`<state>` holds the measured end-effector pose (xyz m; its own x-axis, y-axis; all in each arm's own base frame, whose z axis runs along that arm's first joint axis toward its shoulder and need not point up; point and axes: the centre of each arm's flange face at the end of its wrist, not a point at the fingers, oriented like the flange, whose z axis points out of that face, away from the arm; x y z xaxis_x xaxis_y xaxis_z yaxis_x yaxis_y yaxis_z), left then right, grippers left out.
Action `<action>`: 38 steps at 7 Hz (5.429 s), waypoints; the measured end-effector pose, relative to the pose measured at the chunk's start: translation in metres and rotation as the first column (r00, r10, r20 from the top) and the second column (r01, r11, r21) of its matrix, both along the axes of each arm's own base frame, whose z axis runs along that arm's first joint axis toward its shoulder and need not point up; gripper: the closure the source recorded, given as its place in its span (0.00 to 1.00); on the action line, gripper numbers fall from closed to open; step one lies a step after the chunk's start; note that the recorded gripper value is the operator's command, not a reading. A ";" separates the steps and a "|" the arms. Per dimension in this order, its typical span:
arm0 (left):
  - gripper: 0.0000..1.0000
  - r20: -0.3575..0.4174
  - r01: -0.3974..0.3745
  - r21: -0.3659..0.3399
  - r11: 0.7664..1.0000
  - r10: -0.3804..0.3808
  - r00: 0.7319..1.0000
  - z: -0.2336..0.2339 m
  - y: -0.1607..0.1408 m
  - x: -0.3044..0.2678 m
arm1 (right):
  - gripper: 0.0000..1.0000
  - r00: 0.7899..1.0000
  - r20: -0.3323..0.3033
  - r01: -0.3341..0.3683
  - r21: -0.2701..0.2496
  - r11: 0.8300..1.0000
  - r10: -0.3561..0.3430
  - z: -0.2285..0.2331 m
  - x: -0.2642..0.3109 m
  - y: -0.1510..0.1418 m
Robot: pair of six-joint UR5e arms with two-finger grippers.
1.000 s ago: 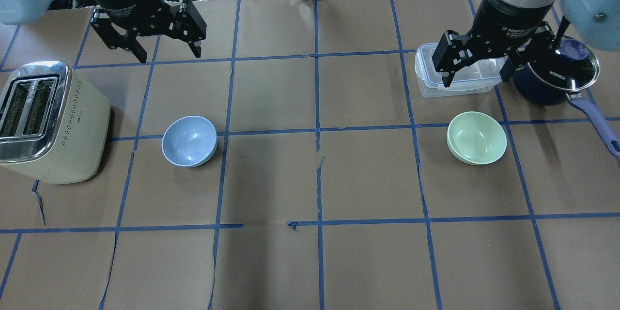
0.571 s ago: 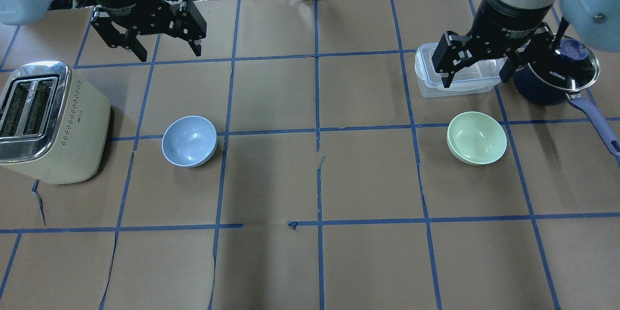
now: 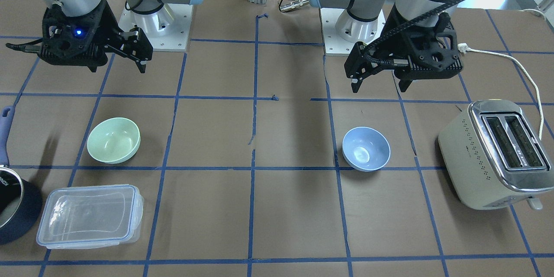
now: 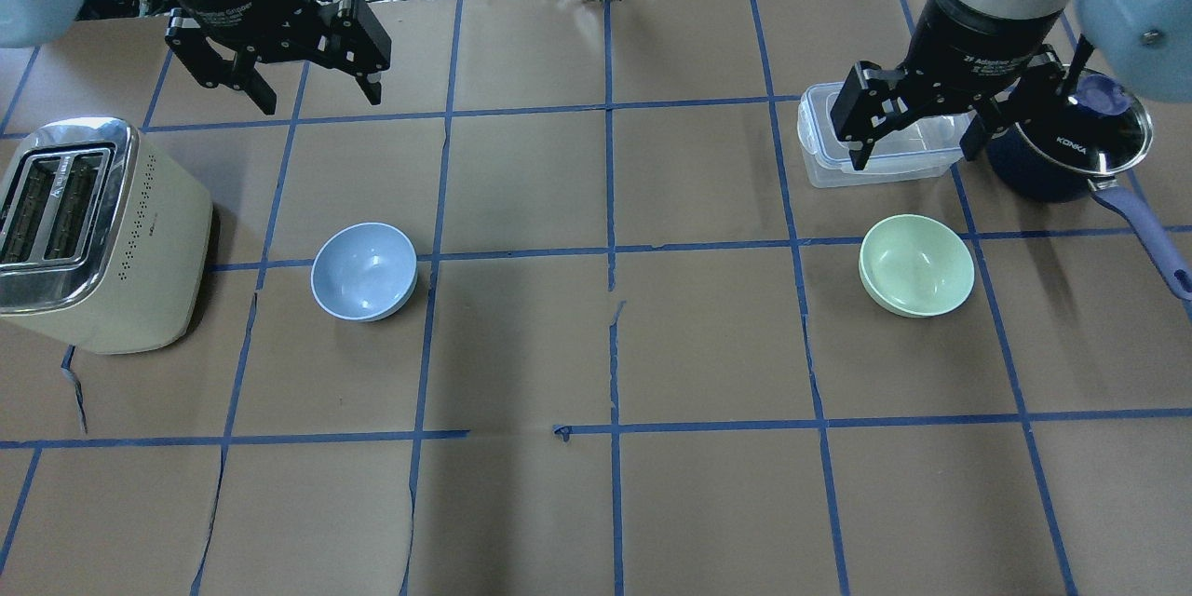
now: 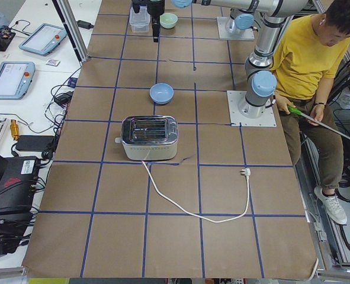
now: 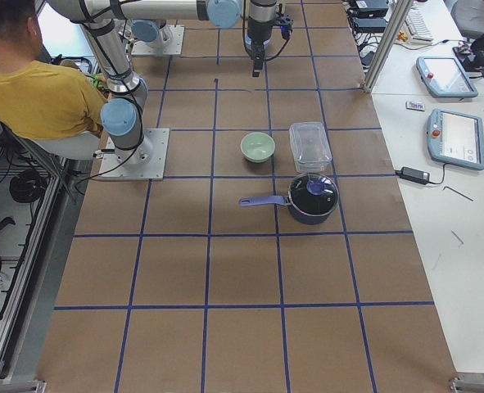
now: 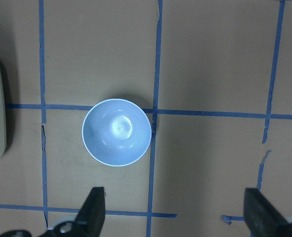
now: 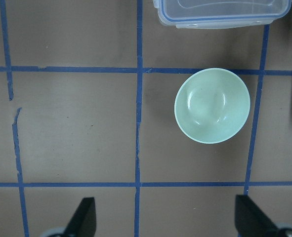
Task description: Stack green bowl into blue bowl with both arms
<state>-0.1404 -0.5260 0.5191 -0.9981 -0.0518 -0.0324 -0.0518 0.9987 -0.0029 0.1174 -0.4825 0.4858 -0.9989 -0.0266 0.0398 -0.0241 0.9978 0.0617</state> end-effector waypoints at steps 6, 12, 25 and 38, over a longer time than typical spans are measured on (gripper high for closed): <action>0.00 -0.001 -0.002 0.002 1.000 0.002 1.000 -0.002 -0.002 0.001 | 0.00 1.000 0.000 0.001 0.000 1.000 -0.001 0.000 0.000 0.000; 0.00 -0.002 -0.003 0.001 1.000 0.003 1.000 -0.002 -0.004 0.002 | 0.00 1.000 0.000 -0.001 0.001 1.000 0.001 0.000 0.000 0.000; 0.00 -0.013 0.006 -0.010 1.000 -0.006 1.000 0.005 0.003 -0.005 | 0.00 1.000 0.005 0.002 0.001 1.000 -0.002 0.000 0.000 0.000; 0.00 -0.018 0.108 0.048 0.993 -0.107 0.994 -0.231 -0.004 0.138 | 0.00 0.992 0.000 0.130 0.042 0.991 -0.130 -0.066 -0.061 -0.032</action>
